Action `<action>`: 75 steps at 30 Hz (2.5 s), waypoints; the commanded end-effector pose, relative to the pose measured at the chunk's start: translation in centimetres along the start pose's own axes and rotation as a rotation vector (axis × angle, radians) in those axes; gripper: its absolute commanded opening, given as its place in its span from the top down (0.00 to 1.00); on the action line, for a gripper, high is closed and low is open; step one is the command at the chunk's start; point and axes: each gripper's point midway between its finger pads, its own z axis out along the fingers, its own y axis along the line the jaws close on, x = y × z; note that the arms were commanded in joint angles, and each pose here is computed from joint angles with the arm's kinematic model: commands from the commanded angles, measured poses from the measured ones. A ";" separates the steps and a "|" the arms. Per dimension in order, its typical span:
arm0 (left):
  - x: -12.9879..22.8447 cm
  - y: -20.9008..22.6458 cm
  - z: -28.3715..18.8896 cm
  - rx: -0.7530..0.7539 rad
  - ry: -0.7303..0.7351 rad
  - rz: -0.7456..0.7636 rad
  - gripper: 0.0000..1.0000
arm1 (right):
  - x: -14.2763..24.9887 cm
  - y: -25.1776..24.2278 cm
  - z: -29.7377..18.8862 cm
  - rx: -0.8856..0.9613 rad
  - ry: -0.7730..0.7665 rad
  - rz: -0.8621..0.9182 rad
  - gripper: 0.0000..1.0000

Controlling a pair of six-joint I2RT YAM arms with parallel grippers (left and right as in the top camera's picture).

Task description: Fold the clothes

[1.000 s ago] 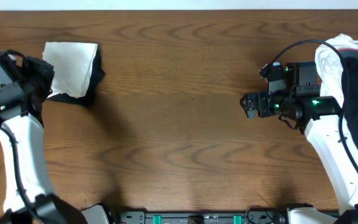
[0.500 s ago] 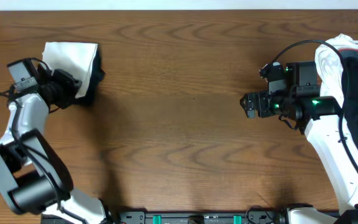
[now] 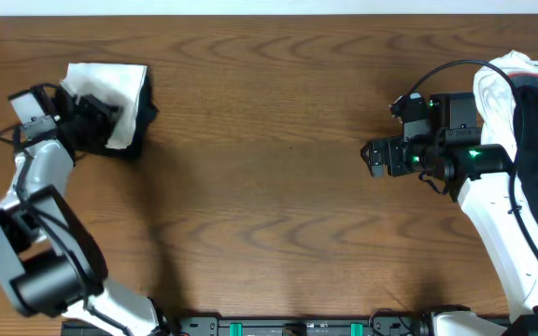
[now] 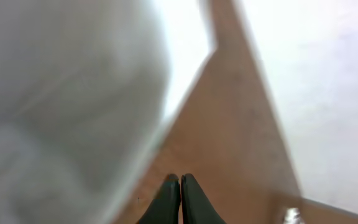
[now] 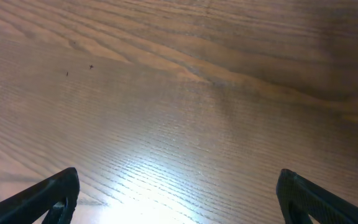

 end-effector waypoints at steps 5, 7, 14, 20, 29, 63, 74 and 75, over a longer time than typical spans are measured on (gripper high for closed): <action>-4.3 -4.0 -6.1 0.070 -0.196 -0.014 0.90 | -0.5 -0.2 -0.3 0.010 -0.013 0.000 0.01; -5.0 -2.9 -6.6 0.054 -0.213 -0.033 0.89 | -0.5 -0.2 -0.3 0.010 -0.013 0.000 0.01; -6.2 1.7 -6.2 -0.002 -0.217 -0.108 0.89 | -0.5 -0.2 -0.3 0.010 -0.013 0.000 0.01; -5.9 6.8 -4.0 -0.071 -0.174 -0.192 0.93 | -0.5 -0.2 -0.3 0.010 -0.013 0.000 0.01; -7.4 7.7 -5.8 -0.087 -0.237 -0.185 0.94 | -0.5 -0.2 -0.3 0.009 -0.013 -0.001 0.01; 6.2 -16.0 -1.4 0.094 -0.149 0.277 0.02 | -0.5 -0.2 -0.3 0.010 -0.013 -0.001 0.01; 6.7 -16.2 -1.2 0.096 -0.140 0.282 0.02 | -0.5 -0.2 -0.3 0.010 -0.013 -0.001 0.01; 6.7 -16.2 -1.2 0.096 -0.140 0.282 0.02 | -0.5 -0.2 -0.3 0.010 -0.013 -0.001 0.01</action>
